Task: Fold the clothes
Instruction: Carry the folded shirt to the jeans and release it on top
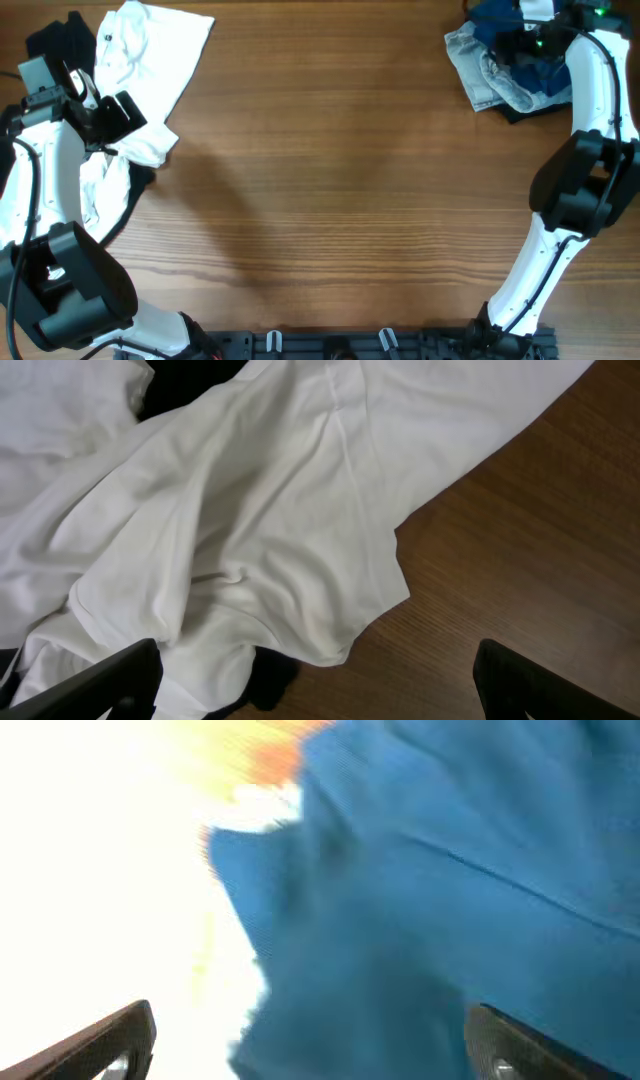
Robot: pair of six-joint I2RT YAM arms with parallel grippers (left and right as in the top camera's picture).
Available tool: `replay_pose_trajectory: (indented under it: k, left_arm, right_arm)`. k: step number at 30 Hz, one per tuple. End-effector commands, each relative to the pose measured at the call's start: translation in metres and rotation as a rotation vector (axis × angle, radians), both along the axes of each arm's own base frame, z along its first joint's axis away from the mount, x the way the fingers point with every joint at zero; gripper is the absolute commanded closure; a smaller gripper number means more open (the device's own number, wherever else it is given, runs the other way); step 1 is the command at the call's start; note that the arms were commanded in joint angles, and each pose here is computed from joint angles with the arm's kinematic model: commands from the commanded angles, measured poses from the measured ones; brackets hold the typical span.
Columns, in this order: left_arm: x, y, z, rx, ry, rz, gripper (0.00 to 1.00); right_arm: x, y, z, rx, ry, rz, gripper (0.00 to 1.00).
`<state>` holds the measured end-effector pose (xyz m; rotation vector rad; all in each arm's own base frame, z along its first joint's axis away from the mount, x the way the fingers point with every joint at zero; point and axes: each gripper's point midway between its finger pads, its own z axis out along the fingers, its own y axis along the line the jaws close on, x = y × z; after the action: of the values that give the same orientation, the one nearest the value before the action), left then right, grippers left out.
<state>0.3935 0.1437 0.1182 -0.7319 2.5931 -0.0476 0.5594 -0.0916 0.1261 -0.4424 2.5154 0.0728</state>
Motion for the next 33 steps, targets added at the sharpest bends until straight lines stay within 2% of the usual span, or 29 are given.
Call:
replay_pose_trajectory:
  k: [1, 3, 4, 7, 9, 12, 15, 17, 19, 21, 24, 25, 27, 28, 30, 33]
  left_arm:
    - [-0.002, 0.0, -0.006, -0.021, 0.011, 0.003, 0.0]
    - [-0.002, 0.0, -0.006, -0.021, 0.011, 0.003, 0.0]
    - [-0.001, 0.0, -0.006, -0.021, 0.009, 0.003, 0.0]
    - [-0.001, 0.0, -0.006, -0.02, 0.007, 0.003, 0.0]
    - [-0.001, 0.0, -0.006, -0.02, 0.007, 0.003, 0.0]
    - [-0.001, 0.0, -0.006, -0.02, 0.007, 0.003, 0.0]
    - [-0.001, 0.0, -0.006, -0.02, 0.007, 0.003, 0.0]
    - [-0.001, 0.0, -0.006, -0.019, 0.007, 0.003, 0.0]
    - [-0.001, 0.0, -0.006, -0.019, 0.007, 0.003, 0.0]
    - [-0.001, 0.0, -0.006, -0.02, 0.007, 0.003, 0.0]
    - [-0.001, 0.0, -0.006, -0.02, 0.007, 0.003, 0.0]
    - [-0.001, 0.0, -0.006, -0.019, 0.007, 0.003, 0.0]
    - [-0.001, 0.0, -0.006, -0.02, 0.007, 0.003, 0.0]
    - [-0.001, 0.0, -0.006, -0.019, 0.007, 0.003, 0.0]
    - [-0.001, 0.0, -0.006, -0.02, 0.007, 0.003, 0.0]
    - [-0.001, 0.0, -0.006, -0.02, 0.007, 0.003, 0.0]
  right_arm:
    - [0.004, 0.042, 0.053, 0.264, -0.109, 0.053, 0.0]
    - [0.012, 0.033, 0.094, 0.217, -0.23, 0.033, 0.0]
    - [0.024, 0.014, 0.107, 0.163, -0.29, -0.062, 0.0]
    - [0.045, -0.03, 0.108, 0.041, -0.365, -0.266, 0.0]
    - [0.049, -0.047, 0.084, -0.006, -0.33, -0.323, 0.0]
    - [0.046, -0.073, 0.026, 0.023, -0.222, -0.423, 0.0]
    - [0.027, -0.091, -0.062, 0.106, -0.024, -0.519, 0.0]
    - [0.017, -0.083, -0.088, 0.157, 0.055, -0.502, 0.0]
    - [0.014, -0.078, -0.086, 0.176, 0.07, -0.492, 0.0]
    - [0.018, -0.075, -0.045, 0.198, 0.002, -0.484, 0.0]
    - [0.007, -0.066, 0.093, 0.191, -0.223, -0.44, 0.0]
    - [-0.007, -0.053, 0.148, 0.209, -0.306, -0.398, 0.0]
    - [-0.029, -0.031, 0.207, 0.243, -0.397, -0.332, 0.0]
    - [-0.064, -0.003, 0.266, 0.275, -0.476, -0.265, 0.01]
    - [-0.108, 0.019, 0.316, 0.319, -0.539, -0.276, 0.0]
    - [-0.136, 0.028, 0.352, 0.303, -0.623, -0.257, 0.0]
